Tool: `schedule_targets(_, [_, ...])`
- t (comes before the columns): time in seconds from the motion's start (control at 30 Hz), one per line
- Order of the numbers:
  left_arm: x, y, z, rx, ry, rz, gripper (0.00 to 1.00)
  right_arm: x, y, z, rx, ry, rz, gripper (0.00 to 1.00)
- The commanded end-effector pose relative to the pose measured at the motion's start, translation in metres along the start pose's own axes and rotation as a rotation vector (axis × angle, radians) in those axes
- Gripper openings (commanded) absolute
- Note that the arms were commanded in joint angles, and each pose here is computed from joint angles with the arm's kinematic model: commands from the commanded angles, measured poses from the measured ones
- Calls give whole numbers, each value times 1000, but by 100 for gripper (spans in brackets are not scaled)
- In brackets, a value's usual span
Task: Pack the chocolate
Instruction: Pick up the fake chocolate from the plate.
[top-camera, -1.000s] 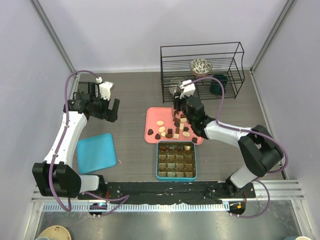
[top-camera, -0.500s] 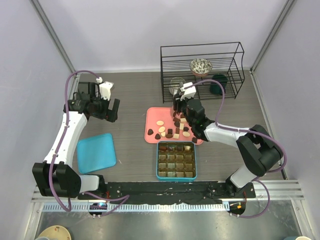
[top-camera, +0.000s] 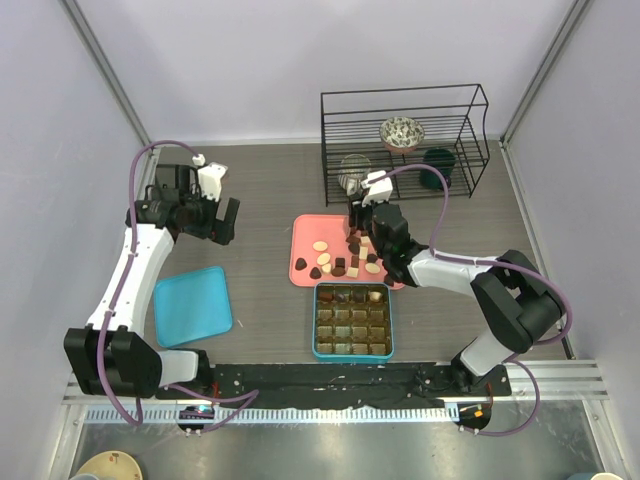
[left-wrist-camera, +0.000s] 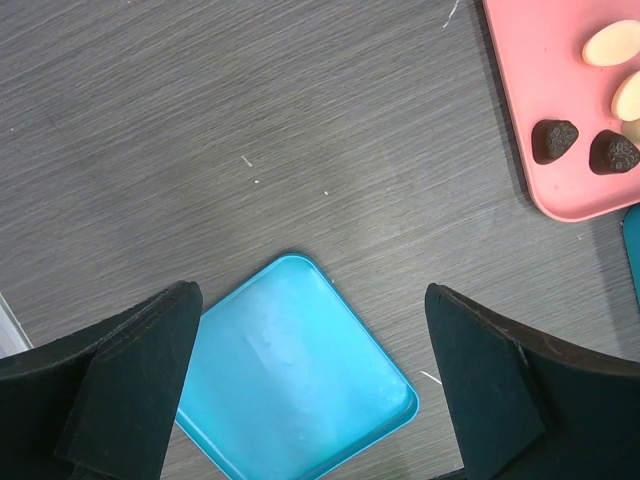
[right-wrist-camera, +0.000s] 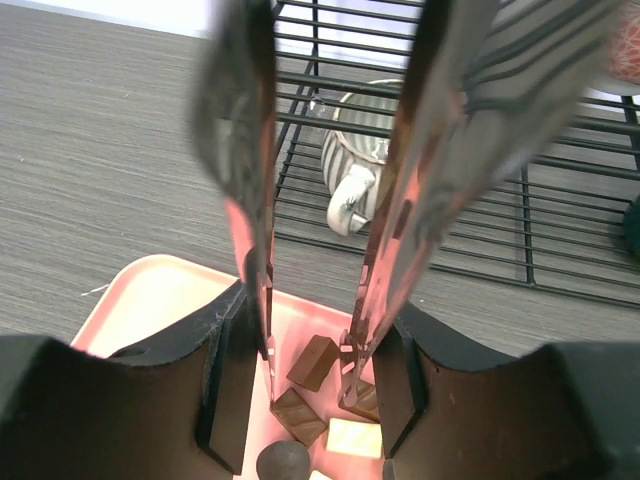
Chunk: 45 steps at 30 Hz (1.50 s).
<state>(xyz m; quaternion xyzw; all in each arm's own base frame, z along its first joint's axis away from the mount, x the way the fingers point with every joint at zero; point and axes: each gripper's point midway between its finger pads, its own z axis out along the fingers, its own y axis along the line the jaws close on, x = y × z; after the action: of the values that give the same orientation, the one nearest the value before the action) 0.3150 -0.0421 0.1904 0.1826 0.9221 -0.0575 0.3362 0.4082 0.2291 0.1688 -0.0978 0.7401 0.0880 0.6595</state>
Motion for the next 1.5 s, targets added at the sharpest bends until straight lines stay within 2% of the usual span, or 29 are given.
schedule_targets(0.0, [-10, 0, -9, -6, -49, 25, 100, -24, -2, 1, 28, -76, 29, 49])
schedule_targets(0.67, [-6, 3, -10, -20, -40, 44, 100, 8, -6, 19, 76, -15, -9, 44])
schedule_targets(1.13, [-4, 3, -9, -21, -34, 50, 100, 19, 9, 20, 17, 19, 52, 33])
schedule_targets(1.3, [-3, 4, -8, -20, -23, 51, 100, 3, 11, 18, 0, -13, 68, 29])
schedule_targets(1.47, [2, 6, -4, -25, -4, 56, 100, -44, 19, 8, -32, -92, 68, 25])
